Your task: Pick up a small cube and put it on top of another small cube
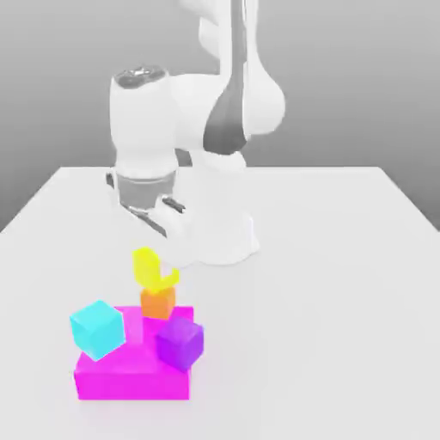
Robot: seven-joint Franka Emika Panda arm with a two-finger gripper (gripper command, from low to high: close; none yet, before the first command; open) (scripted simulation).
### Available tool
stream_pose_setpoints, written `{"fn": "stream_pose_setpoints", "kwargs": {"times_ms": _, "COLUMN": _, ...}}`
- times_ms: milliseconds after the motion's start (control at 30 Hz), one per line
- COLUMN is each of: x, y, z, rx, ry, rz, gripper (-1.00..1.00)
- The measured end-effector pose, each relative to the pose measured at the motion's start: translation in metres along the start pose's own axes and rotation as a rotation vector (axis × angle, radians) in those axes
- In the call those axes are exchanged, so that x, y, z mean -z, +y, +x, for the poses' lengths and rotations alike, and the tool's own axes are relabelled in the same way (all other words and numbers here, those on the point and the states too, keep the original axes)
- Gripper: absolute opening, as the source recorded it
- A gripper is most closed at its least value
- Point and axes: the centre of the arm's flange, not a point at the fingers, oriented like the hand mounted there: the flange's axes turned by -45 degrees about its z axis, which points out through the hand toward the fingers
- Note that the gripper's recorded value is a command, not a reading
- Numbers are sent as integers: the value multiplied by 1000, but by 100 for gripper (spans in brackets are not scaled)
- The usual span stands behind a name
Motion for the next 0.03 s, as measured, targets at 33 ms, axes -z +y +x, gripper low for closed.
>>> {"fn": "stream_pose_setpoints", "kwargs": {"times_ms": 33, "x": 0, "y": 0, "z": 0, "rx": 0, "ry": 0, "rz": 0, "gripper": 100}}
